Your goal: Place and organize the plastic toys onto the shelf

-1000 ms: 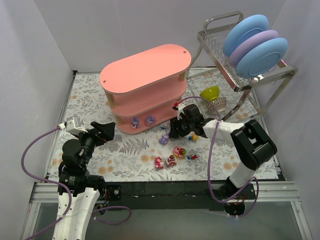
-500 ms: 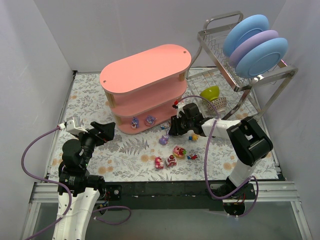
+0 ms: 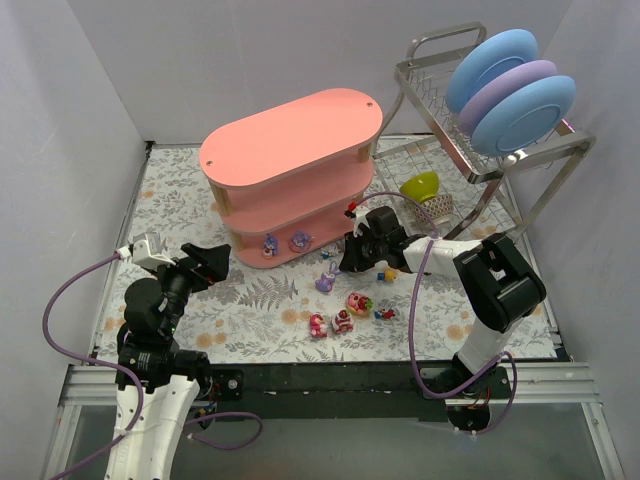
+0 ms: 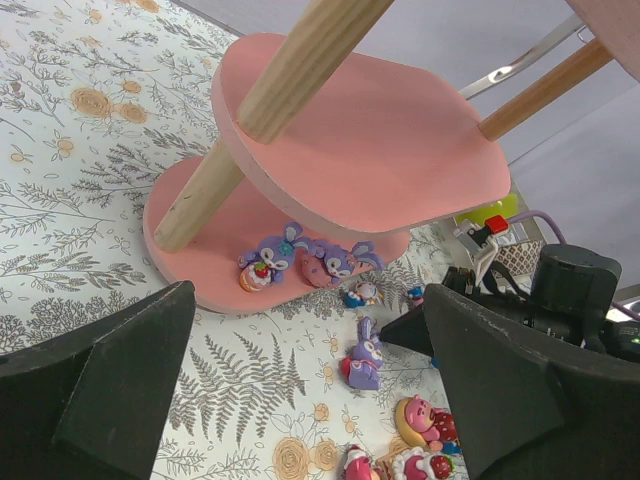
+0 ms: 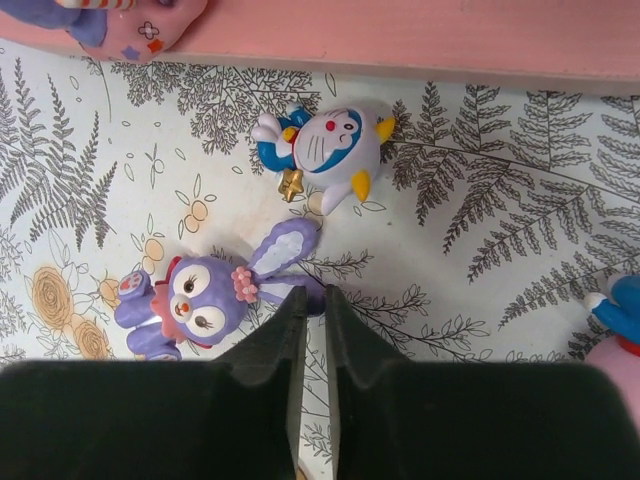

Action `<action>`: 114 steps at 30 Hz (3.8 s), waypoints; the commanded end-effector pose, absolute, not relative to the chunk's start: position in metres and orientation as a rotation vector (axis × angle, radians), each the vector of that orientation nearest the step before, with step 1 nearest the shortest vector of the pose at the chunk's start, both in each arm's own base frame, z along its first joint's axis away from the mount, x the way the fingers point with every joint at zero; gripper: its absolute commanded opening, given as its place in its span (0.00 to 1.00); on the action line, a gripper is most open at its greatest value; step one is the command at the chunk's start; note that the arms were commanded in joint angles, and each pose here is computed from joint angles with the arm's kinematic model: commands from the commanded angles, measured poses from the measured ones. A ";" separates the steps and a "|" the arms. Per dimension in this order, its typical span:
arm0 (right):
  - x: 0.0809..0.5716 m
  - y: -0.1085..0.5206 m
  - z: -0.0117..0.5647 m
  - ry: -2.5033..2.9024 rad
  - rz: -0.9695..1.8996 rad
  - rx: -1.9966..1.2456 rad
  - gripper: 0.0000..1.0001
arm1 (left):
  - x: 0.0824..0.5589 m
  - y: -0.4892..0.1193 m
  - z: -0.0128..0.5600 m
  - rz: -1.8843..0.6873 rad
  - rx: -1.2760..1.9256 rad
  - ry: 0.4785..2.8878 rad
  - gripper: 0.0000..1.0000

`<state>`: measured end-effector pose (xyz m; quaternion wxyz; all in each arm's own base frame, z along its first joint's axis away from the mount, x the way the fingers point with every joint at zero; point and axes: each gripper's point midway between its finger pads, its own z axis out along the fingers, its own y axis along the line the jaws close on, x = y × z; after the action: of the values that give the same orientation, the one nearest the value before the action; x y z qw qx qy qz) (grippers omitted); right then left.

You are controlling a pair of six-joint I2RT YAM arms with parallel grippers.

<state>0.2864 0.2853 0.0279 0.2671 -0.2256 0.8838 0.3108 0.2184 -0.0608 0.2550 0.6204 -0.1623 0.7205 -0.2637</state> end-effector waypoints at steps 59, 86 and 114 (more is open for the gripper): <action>0.376 0.283 0.188 1.332 0.274 -0.777 0.01 | 0.224 -0.063 0.245 -0.597 -0.359 1.706 0.98; 0.378 0.299 0.168 1.263 0.065 -0.764 0.02 | 0.224 -0.064 0.243 -0.600 -0.357 1.711 0.98; 0.356 0.286 0.189 1.368 0.141 -0.700 0.01 | 0.222 -0.064 0.247 -0.605 -0.348 1.691 0.98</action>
<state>0.3615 0.2933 0.1754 0.7161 -0.3403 0.6070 0.0536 0.2230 -0.0624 0.2473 0.6073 -0.1609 0.7333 -0.2598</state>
